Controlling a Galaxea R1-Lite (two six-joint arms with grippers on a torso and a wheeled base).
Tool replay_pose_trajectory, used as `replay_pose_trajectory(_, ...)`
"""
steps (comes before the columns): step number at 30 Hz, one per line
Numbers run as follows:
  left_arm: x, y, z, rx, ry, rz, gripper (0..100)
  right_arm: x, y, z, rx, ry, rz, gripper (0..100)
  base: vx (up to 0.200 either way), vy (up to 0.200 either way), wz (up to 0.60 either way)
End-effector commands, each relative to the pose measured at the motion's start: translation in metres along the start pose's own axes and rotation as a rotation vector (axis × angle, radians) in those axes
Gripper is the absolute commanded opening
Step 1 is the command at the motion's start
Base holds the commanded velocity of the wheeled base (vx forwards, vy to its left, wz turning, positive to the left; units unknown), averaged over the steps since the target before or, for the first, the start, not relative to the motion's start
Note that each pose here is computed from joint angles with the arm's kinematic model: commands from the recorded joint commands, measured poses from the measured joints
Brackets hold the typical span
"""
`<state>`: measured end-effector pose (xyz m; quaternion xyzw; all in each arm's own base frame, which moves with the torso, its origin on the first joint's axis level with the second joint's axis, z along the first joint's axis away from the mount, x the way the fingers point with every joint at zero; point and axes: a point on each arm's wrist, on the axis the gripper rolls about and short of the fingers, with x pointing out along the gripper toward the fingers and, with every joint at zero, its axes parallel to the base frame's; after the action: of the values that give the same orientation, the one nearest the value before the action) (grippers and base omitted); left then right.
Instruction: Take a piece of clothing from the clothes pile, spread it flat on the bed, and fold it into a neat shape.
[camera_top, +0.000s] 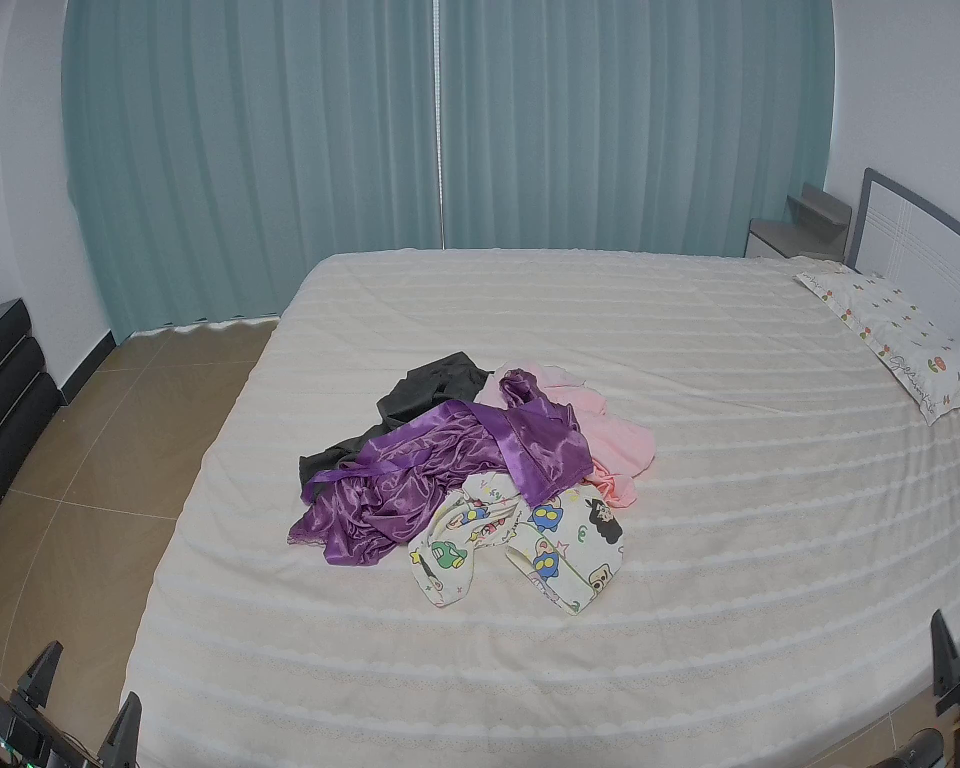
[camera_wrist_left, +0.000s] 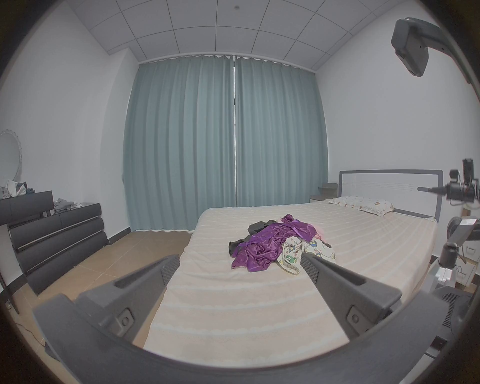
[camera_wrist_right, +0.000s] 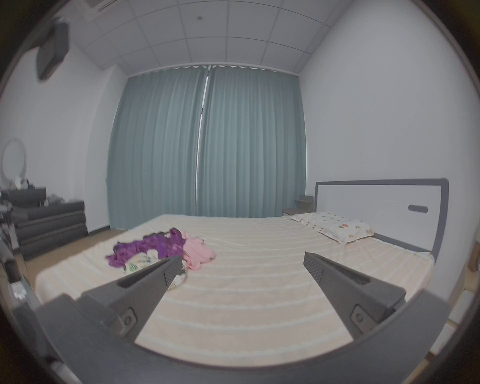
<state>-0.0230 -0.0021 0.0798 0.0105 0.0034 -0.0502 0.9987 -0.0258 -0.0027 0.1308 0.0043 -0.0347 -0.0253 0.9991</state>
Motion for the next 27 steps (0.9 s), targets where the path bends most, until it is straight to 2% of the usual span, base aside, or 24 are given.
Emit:
replay_pose_trajectory(1, 0.000, 0.000, -0.005, 0.000, 0.001, 0.001, 100, 0.108, 0.022, 0.097, 0.234, 0.366, 0.203, 100, 0.000, 0.000, 0.00)
replay_pose_trajectory(6, 0.000, 0.000, -0.005, 0.000, 0.001, 0.001, 100, 0.170, 0.045, 0.055, 0.270, 0.576, 0.266, 100, 0.000, 0.000, 0.00)
replay_pose_trajectory(11, 0.000, 0.000, -0.005, 0.000, 0.001, 0.001, 100, 0.216, 0.068, 0.007, 0.324, 0.718, 0.284, 100, 0.000, 0.000, 0.00)
replay_pose_trajectory(12, 0.000, 0.000, -0.005, 0.000, 0.001, 0.001, 100, 0.216, 0.068, 0.007, 0.324, 0.718, 0.284, 100, 0.000, 0.000, 0.00)
replay_pose_trajectory(16, 0.000, 0.000, -0.005, 0.000, 0.001, -0.001, 100, 0.261, 0.085, -0.043, 0.380, 0.806, 0.239, 100, 0.000, 0.000, 0.00)
replay_pose_trajectory(20, 0.000, 0.000, -0.005, 0.000, 0.001, 0.001, 100, 0.286, 0.094, -0.078, 0.387, 0.837, 0.228, 100, 0.000, 0.000, 0.00)
replay_pose_trajectory(22, 0.000, 0.000, -0.005, 0.000, 0.001, 0.001, 100, 0.303, 0.106, -0.109, 0.396, 0.858, 0.229, 100, 0.000, 0.000, 0.00)
replay_pose_trajectory(25, 0.000, 0.000, -0.005, 0.000, 0.001, -0.002, 100, 0.322, 0.119, -0.132, 0.439, 0.847, 0.222, 100, 0.000, 0.000, 0.00)
replay_pose_trajectory(27, 0.000, 0.000, -0.005, 0.000, 0.001, 0.001, 100, 0.329, 0.122, -0.137, 0.456, 0.847, 0.217, 100, 0.000, 0.000, 0.00)
